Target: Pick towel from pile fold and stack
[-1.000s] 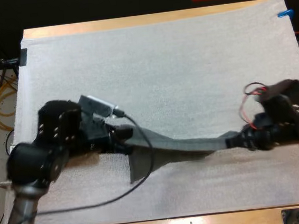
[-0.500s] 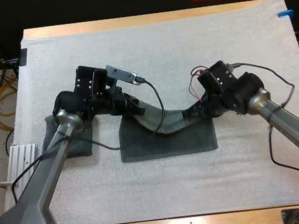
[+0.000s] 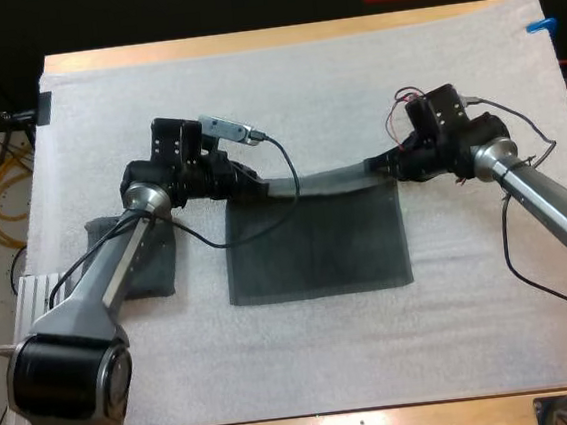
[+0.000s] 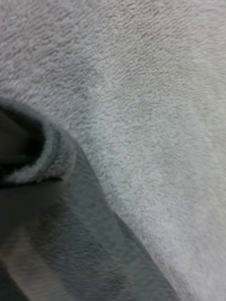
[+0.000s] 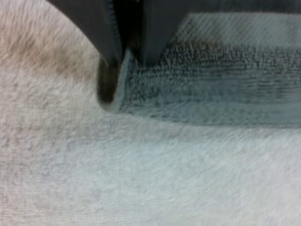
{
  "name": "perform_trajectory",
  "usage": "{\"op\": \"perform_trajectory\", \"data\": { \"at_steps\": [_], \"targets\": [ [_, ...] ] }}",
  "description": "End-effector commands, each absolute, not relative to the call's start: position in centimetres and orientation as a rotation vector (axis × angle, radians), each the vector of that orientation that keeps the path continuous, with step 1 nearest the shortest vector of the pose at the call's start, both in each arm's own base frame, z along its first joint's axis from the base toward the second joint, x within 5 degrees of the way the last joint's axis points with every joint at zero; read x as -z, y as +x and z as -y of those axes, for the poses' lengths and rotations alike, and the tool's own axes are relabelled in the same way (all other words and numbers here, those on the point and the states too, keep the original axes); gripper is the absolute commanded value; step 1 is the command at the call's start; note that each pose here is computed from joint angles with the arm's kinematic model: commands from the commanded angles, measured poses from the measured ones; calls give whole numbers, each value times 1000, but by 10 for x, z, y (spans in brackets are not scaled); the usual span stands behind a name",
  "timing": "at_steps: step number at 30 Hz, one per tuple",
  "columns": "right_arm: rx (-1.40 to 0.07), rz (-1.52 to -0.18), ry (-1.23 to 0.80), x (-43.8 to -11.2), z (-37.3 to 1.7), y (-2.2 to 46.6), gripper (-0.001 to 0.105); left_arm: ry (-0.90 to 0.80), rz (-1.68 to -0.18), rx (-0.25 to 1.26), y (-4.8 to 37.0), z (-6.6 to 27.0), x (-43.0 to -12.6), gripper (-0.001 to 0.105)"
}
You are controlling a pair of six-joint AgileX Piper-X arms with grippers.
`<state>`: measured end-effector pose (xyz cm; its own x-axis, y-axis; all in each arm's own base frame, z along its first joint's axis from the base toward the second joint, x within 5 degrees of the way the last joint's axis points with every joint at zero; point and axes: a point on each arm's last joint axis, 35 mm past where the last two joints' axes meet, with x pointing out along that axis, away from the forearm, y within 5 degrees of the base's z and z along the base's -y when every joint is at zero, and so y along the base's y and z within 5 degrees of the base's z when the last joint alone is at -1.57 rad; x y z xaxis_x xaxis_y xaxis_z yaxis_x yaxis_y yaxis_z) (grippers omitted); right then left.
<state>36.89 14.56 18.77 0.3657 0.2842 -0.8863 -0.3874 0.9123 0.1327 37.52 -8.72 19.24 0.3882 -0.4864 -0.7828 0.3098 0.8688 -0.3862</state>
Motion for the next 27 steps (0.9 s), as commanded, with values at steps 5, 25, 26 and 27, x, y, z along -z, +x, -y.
{"op": "perform_trajectory", "data": {
  "at_steps": [5, 25, 26, 27],
  "targets": [
    [-511, -1106, 15, -177, -136, 381, 8, -184, -977, 500, 384, 77, -197, 0],
    [-576, -805, 60, -270, -138, 388, 59, -151, -746, 527, 373, 74, -271, 45],
    [-575, -802, 59, -274, -137, 386, 59, -149, -735, 528, 370, 74, -277, 45],
    [-578, -795, 55, -283, -135, 381, 59, -147, -719, 530, 364, 73, -287, 45]
  ]
}}
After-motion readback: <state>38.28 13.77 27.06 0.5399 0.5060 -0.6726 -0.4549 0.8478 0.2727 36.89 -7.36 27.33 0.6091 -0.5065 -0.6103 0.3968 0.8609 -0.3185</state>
